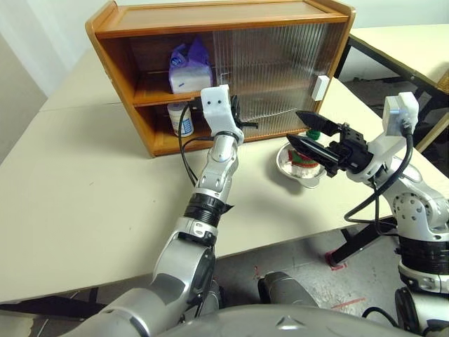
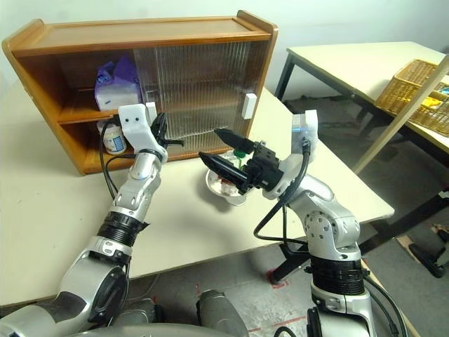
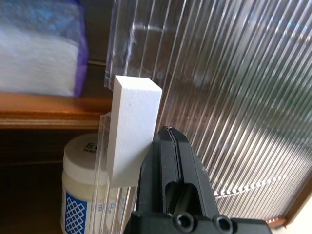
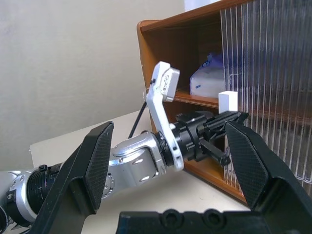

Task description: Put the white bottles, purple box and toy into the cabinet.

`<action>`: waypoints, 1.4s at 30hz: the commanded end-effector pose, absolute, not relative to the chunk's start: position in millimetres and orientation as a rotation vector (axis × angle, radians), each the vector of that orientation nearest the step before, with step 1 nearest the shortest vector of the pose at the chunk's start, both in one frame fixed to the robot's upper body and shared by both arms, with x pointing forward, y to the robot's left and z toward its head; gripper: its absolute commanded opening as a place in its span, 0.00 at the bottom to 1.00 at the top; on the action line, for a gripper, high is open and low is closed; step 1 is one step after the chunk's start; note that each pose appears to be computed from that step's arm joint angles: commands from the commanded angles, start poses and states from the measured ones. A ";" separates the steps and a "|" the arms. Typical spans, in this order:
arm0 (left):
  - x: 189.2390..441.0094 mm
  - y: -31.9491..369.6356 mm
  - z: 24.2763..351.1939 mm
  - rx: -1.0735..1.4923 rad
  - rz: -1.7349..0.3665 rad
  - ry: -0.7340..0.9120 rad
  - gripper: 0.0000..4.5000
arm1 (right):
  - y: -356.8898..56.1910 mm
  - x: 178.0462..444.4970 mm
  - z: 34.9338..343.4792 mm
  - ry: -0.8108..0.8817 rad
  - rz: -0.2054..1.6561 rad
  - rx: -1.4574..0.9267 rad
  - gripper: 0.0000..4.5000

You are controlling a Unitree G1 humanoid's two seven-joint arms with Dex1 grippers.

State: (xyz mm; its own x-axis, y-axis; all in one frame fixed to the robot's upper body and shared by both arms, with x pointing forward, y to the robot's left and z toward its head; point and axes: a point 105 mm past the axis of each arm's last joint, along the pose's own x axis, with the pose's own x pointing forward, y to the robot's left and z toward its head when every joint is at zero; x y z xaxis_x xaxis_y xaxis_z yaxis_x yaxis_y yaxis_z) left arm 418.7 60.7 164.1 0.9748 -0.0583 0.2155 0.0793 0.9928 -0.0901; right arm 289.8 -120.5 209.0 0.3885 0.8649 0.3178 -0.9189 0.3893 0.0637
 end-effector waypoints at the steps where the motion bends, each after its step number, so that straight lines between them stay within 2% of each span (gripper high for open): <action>1: 415.5 74.4 170.0 -0.146 0.007 -0.229 0.01 | -119.1 289.5 210.6 -0.253 1.160 0.246 1.00; 32: 378.8 219.6 166.6 -0.097 0.493 -0.228 0.01 | -112.3 296.7 208.3 -0.242 1.223 0.261 1.00; 38: 380.2 214.3 166.7 -0.115 0.447 -0.228 0.01 | -112.0 297.9 208.6 -0.243 1.230 0.260 1.00; 42: 381.4 173.5 170.7 -0.154 0.167 -0.242 0.01 | -111.4 298.0 208.4 -0.242 1.234 0.259 1.00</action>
